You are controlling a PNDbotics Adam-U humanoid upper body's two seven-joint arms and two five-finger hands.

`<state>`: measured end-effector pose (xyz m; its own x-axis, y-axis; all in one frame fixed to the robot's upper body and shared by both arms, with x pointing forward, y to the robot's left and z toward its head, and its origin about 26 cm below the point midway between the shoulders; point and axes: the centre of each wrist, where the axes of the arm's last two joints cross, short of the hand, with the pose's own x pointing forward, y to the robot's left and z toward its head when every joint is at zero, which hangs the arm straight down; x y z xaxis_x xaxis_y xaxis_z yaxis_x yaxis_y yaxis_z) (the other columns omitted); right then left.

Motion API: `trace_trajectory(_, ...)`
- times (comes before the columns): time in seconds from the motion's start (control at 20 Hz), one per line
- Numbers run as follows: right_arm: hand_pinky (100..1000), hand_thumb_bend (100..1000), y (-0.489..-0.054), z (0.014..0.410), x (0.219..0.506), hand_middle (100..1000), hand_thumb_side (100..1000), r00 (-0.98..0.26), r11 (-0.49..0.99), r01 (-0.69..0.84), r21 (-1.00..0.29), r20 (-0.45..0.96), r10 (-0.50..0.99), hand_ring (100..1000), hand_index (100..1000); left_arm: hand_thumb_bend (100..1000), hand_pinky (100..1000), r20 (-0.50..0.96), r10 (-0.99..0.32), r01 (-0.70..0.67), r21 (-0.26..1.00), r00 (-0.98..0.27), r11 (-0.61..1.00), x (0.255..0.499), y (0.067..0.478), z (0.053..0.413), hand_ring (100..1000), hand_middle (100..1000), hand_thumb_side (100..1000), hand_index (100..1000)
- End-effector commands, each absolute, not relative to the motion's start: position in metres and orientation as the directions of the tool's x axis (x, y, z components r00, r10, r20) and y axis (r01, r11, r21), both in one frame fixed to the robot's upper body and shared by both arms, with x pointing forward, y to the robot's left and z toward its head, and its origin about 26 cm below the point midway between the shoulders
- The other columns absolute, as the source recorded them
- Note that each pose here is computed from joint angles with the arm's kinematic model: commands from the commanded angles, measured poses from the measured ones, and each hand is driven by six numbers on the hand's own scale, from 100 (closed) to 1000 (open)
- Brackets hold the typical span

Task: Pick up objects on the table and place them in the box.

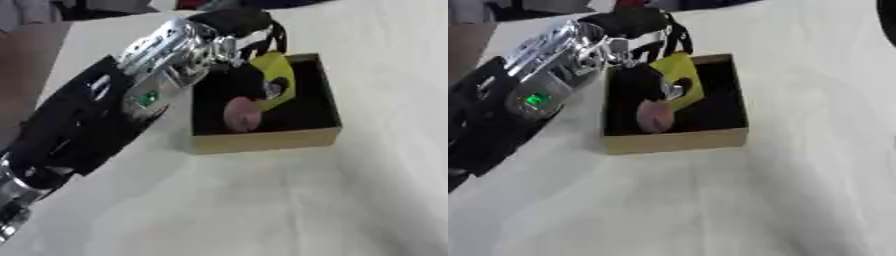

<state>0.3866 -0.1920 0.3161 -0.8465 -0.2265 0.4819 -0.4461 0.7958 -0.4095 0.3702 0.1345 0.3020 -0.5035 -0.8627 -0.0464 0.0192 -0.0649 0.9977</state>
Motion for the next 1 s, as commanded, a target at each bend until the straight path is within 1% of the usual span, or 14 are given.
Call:
trace_trajectory(0.05, 981, 100, -0.192, 0.329, 0.381, 623, 775, -0.864, 0.794, -0.434, -0.425, 0.446, -0.234, 853, 714, 100, 431, -0.05, -0.862, 0.007, 0.998, -0.505, -0.062, 0.377, 0.138, 0.303, 492, 483, 442, 767)
trace_trajectory(0.1, 981, 100, -0.192, 0.329, 0.381, 623, 775, -0.864, 0.794, -0.434, -0.425, 0.446, -0.234, 853, 715, 100, 444, -0.047, -0.862, 0.01, 0.998, -0.504, -0.06, 0.379, 0.139, 0.302, 503, 495, 455, 771)
trace_trajectory(0.15, 981, 100, -0.192, 0.329, 0.381, 623, 775, -0.864, 0.794, -0.434, -0.425, 0.446, -0.234, 853, 715, 100, 494, -0.047, -0.863, 0.01, 0.998, -0.503, -0.06, 0.382, 0.141, 0.301, 553, 556, 513, 798)
trace_trajectory(0.2, 981, 100, -0.192, 0.329, 0.381, 623, 776, -0.864, 0.794, -0.435, -0.425, 0.446, -0.234, 853, 715, 124, 513, -0.049, -0.863, 0.009, 0.998, -0.502, -0.062, 0.384, 0.142, 0.3, 579, 586, 542, 814)
trace_trajectory(0.25, 981, 100, -0.192, 0.329, 0.381, 623, 775, -0.864, 0.794, -0.434, -0.425, 0.447, -0.234, 853, 715, 187, 557, -0.056, -0.864, 0.006, 0.998, -0.5, -0.067, 0.385, 0.143, 0.299, 642, 646, 590, 827)
trace_trajectory(0.35, 981, 100, -0.193, 0.329, 0.381, 622, 775, -0.863, 0.795, -0.435, -0.423, 0.448, -0.234, 853, 715, 232, 602, -0.078, -0.869, -0.007, 0.996, -0.488, -0.086, 0.387, 0.145, 0.298, 698, 689, 620, 838)
trace_trajectory(0.4, 981, 100, -0.193, 0.329, 0.381, 622, 775, -0.863, 0.794, -0.436, -0.423, 0.448, -0.235, 853, 715, 246, 611, -0.088, -0.873, -0.009, 0.995, -0.48, -0.096, 0.388, 0.146, 0.298, 706, 696, 625, 842)
trace_trajectory(0.5, 981, 100, -0.193, 0.329, 0.381, 622, 775, -0.862, 0.794, -0.437, -0.422, 0.449, -0.236, 853, 715, 318, 660, -0.11, -0.88, -0.013, 0.993, -0.463, -0.118, 0.39, 0.148, 0.297, 753, 730, 647, 868)
trace_trajectory(0.6, 981, 100, -0.193, 0.328, 0.38, 622, 774, -0.861, 0.795, -0.438, -0.42, 0.449, -0.237, 853, 715, 364, 681, -0.126, -0.886, -0.014, 0.991, -0.446, -0.133, 0.39, 0.149, 0.297, 778, 747, 678, 882)
trace_trajectory(0.7, 982, 100, -0.193, 0.328, 0.381, 622, 776, -0.86, 0.796, -0.438, -0.418, 0.452, -0.236, 853, 715, 412, 701, -0.128, -0.889, -0.02, 0.991, -0.44, -0.133, 0.387, 0.148, 0.3, 801, 761, 732, 893)
trace_trajectory(0.85, 982, 100, -0.194, 0.326, 0.381, 622, 775, -0.857, 0.796, -0.441, -0.414, 0.458, -0.236, 853, 715, 440, 715, -0.117, -0.886, -0.042, 0.993, -0.45, -0.11, 0.376, 0.145, 0.309, 819, 768, 769, 902)
trace_trajectory(1.0, 981, 100, -0.195, 0.325, 0.38, 622, 772, -0.856, 0.798, -0.441, -0.412, 0.46, -0.236, 853, 714, 447, 713, -0.105, -0.872, -0.072, 0.994, -0.479, -0.08, 0.357, 0.141, 0.324, 821, 769, 792, 904)
